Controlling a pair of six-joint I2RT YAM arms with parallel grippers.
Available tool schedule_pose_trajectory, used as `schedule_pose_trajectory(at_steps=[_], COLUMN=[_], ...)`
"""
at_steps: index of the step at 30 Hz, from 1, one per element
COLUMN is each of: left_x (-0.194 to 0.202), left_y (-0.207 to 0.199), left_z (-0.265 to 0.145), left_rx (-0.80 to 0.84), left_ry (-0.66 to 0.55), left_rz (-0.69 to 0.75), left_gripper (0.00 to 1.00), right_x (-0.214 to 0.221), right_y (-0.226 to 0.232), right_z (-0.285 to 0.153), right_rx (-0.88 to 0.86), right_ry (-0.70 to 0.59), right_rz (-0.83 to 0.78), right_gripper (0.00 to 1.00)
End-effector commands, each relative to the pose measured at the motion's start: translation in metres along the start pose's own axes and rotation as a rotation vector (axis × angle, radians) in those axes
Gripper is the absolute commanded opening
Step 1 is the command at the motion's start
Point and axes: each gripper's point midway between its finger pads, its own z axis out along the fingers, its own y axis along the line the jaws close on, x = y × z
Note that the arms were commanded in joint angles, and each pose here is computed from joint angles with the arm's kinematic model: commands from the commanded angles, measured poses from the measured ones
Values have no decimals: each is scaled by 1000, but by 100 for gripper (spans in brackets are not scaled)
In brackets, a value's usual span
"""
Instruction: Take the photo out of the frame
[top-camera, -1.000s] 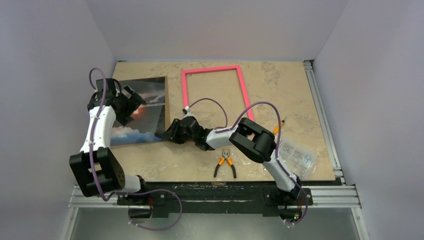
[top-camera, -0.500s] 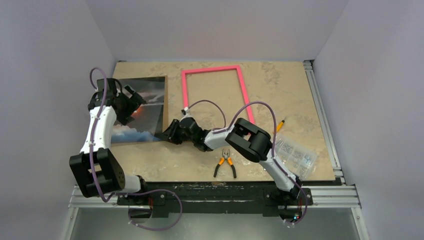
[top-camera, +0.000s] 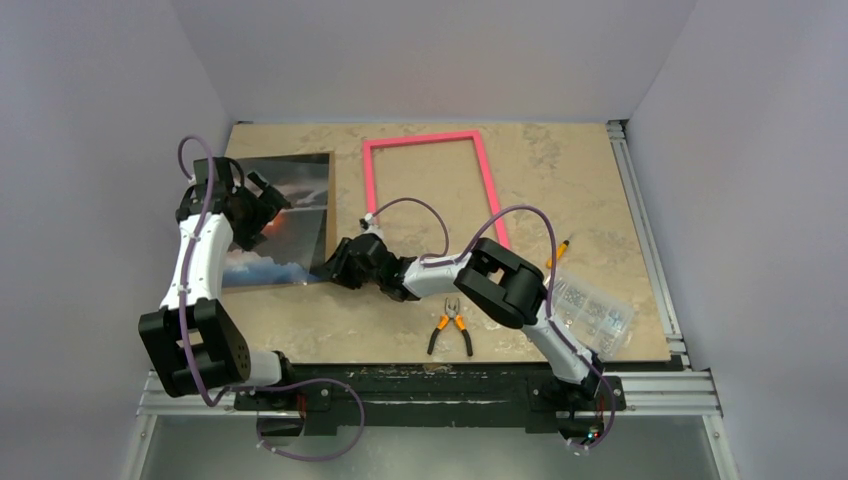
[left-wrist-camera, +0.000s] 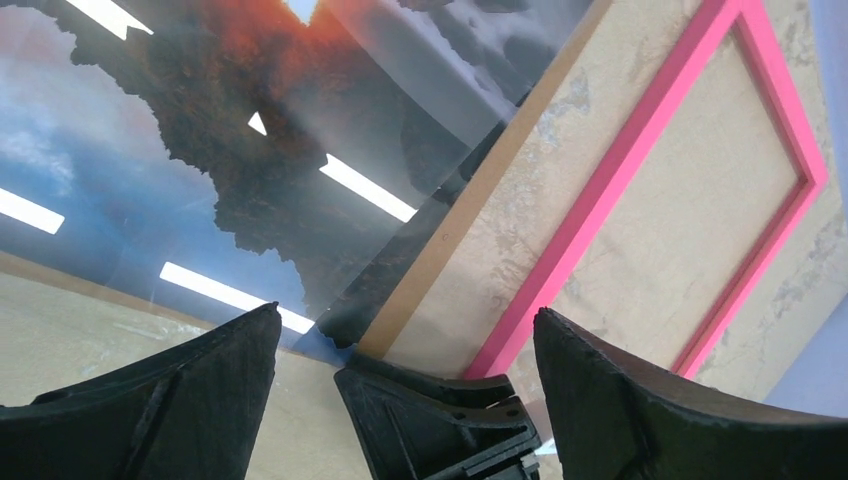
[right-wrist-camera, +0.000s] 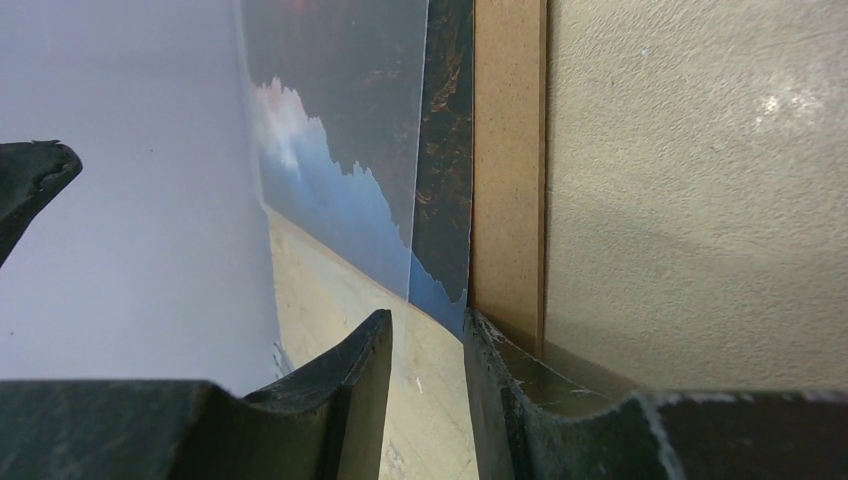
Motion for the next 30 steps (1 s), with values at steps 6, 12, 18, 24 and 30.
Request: schedule_pose_trajectory(at_steps=[6, 12, 18, 24, 30], left_x=[-14, -14, -3, 7, 13], left_y=[19, 30, 50, 64, 68], left_z=[53, 60, 78, 89, 94], left_rx=[-67, -76, -146, -193, -202], left_ry=[89, 99, 184, 242, 272], left_rz=[-18, -29, -96, -165, -188], left_gripper=[74, 69, 67, 67, 67], right_x=[9, 8, 6, 4, 2], right_y=[-37, -41, -37, -35, -36], right_z=[-6, -8, -12, -13, -16], right_rx=[127, 166, 166, 180, 212], right_ry=[19, 23, 25, 22, 20], right_rz=[-54, -85, -104, -118, -157], right_gripper=[36, 38, 39, 41, 42])
